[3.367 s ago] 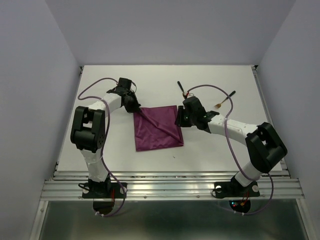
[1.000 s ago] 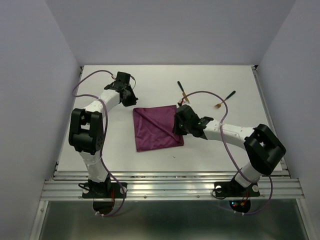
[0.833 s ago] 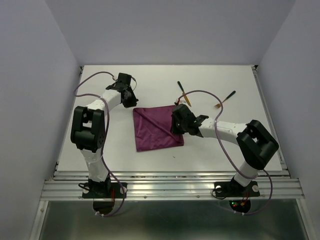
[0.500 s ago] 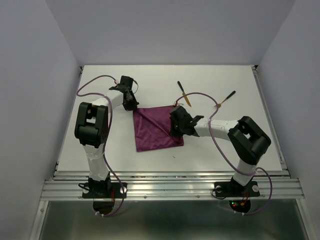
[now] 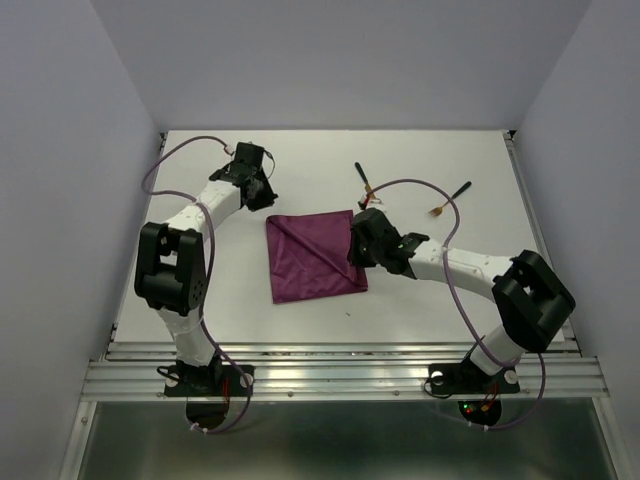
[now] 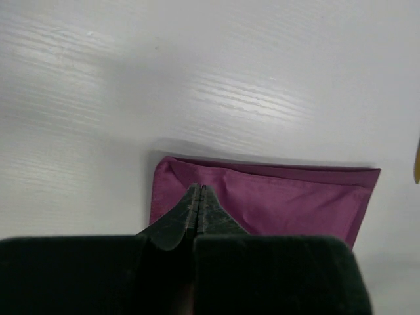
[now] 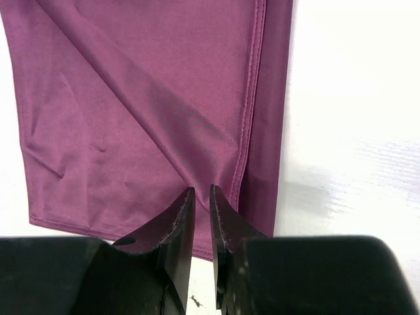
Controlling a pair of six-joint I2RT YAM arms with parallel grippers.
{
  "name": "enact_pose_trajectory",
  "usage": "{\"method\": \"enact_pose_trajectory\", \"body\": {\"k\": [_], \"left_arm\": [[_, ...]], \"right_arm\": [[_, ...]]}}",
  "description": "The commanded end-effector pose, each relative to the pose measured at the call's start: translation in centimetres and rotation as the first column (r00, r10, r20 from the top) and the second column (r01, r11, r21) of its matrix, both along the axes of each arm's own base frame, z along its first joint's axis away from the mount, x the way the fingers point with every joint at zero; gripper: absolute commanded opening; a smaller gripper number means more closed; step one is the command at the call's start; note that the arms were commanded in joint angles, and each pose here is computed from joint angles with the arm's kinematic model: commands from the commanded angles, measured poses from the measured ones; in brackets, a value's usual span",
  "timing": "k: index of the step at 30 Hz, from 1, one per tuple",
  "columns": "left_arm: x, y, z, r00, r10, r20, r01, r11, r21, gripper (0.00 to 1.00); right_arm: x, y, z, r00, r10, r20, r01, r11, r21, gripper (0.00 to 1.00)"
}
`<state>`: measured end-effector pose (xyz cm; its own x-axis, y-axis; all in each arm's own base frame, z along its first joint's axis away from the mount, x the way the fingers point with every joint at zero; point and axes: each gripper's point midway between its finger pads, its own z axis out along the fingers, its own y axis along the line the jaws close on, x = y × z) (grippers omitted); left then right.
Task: Fold the napkin into a case and place the utensils inside
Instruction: Smooth out the upper triangle-folded napkin at the center of the board.
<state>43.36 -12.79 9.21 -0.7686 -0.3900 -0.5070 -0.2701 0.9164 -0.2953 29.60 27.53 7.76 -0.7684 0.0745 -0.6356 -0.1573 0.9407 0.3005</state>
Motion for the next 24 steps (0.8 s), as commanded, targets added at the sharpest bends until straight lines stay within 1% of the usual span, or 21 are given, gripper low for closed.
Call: {"method": "enact_pose_trajectory", "body": {"k": [1, 3, 6, 10, 12, 13, 16, 21, 22, 24], "left_arm": [[-1.5, -2.2, 1.1, 0.996, -0.061, 0.064, 0.062, 0.998, -0.026, 0.02], [-2.2, -3.0, -0.7, 0.996, -0.076, 0.037, 0.078, 0.996, -0.054, 0.02], [-2.7, -3.5, -3.1, 0.996, -0.085, -0.013, 0.084, 0.995, -0.052, 0.01], [-2.8, -3.8, -4.8, 0.995, -0.091, -0.045, 0.089, 0.995, -0.04, 0.01], [-2.9, -4.0, -5.2, 0.994, -0.099, -0.053, 0.097, 0.995, -0.035, 0.01], [-2.9, -4.1, -5.2, 0.994, -0.099, -0.055, 0.097, 0.995, -0.035, 0.01], [-3.1, -4.1, -4.8, 0.993, -0.103, -0.051, 0.102, 0.994, -0.025, 0.01], [-3.2, -4.6, -2.5, 0.993, -0.114, -0.014, 0.114, 0.993, -0.028, 0.01], [-3.0, -4.3, -2.0, 0.995, -0.101, 0.004, 0.101, 0.995, -0.004, 0.01], [-3.0, -4.4, -1.5, 0.995, -0.103, 0.012, 0.103, 0.995, -0.005, 0.01]], "right_arm": [[-0.4, -0.8, -0.2, 1.0, -0.015, -0.004, 0.015, 0.999, -0.037, 0.21], [-1.4, -0.9, -1.0, 0.999, -0.006, -0.039, 0.005, 1.0, -0.02, 0.21], [-2.1, -1.0, -1.9, 0.998, -0.005, -0.066, 0.004, 1.0, -0.01, 0.2], [-2.7, -2.1, -3.6, 0.996, -0.017, -0.084, 0.013, 0.999, -0.052, 0.2], [-2.8, -2.9, -4.8, 0.995, -0.031, -0.09, 0.022, 0.995, -0.099, 0.2], [-2.9, -3.3, -5.1, 0.995, -0.037, -0.093, 0.026, 0.993, -0.114, 0.18], [-2.9, -3.2, -4.7, 0.995, -0.032, -0.091, 0.022, 0.993, -0.114, 0.18], [-2.6, -2.3, -1.2, 0.999, -0.006, -0.033, 0.005, 0.999, -0.034, 0.18], [-2.5, -2.1, -0.6, 1.0, -0.002, -0.027, 0.001, 1.0, -0.021, 0.18], [-2.5, -1.8, 0.3, 1.0, 0.001, -0.016, -0.001, 1.0, 0.004, 0.18]]}}
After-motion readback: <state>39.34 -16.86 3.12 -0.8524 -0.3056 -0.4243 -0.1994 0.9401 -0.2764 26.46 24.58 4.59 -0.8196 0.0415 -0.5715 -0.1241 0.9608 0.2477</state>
